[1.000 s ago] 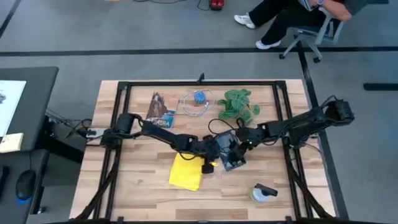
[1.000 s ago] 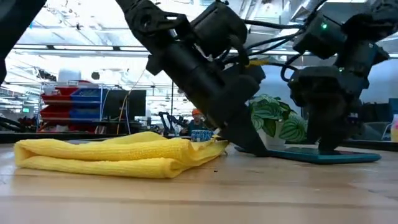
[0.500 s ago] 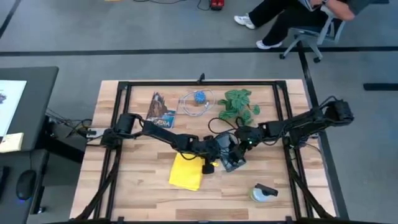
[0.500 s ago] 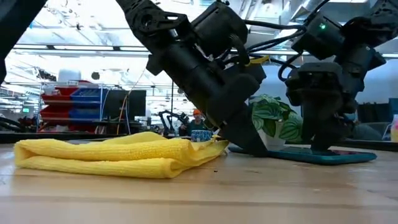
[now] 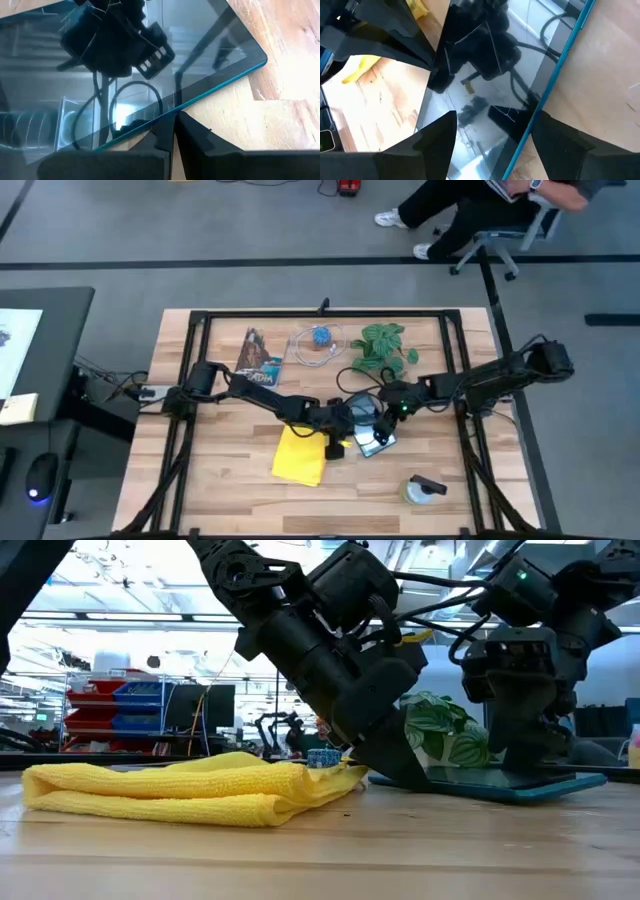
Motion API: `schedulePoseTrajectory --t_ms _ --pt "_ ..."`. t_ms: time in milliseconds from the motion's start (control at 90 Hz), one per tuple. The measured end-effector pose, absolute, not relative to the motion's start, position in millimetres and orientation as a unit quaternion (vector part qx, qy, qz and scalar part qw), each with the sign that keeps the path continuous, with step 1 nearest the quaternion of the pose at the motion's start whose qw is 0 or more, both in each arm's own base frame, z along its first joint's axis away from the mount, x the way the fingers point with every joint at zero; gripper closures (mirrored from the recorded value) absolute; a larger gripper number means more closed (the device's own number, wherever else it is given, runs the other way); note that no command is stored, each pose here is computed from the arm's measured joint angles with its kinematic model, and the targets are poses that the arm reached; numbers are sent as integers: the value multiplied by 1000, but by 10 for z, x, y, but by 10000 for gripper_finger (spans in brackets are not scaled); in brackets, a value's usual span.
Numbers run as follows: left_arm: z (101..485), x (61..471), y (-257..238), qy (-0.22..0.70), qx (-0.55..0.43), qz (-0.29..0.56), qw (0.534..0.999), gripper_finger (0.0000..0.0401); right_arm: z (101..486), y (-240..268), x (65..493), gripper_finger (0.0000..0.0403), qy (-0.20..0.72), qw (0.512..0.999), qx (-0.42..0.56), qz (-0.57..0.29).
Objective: Clean tablet
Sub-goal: Spray the front of the tablet using the cleaning bottle
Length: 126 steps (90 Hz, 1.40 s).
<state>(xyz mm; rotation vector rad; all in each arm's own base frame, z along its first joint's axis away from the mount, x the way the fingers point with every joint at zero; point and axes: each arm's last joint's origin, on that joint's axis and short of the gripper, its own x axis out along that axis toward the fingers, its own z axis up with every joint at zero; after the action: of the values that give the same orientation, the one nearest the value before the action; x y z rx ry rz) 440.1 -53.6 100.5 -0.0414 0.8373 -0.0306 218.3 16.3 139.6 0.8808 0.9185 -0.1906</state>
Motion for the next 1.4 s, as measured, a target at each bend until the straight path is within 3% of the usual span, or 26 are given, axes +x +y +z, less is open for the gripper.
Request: schedulePoseTrajectory --t_ms 467,667,878,1022,1400 --pt "1001 4396 -538 409 -21 -15 912 401 1468 148 2185 168 421 812 401 -57" --pt "1003 4398 -537 407 -22 -15 913 401 1506 72 2221 168 399 811 416 -97" --pt "1004 4401 -536 405 -22 -14 914 401 1627 85 2328 168 348 835 425 -36" --pt "1005 4404 -535 404 -22 -13 915 401 1547 44 2280 171 361 818 439 -90" --pt "1015 4416 -537 396 -26 -12 918 401 1371 32 2328 253 388 807 431 -114"
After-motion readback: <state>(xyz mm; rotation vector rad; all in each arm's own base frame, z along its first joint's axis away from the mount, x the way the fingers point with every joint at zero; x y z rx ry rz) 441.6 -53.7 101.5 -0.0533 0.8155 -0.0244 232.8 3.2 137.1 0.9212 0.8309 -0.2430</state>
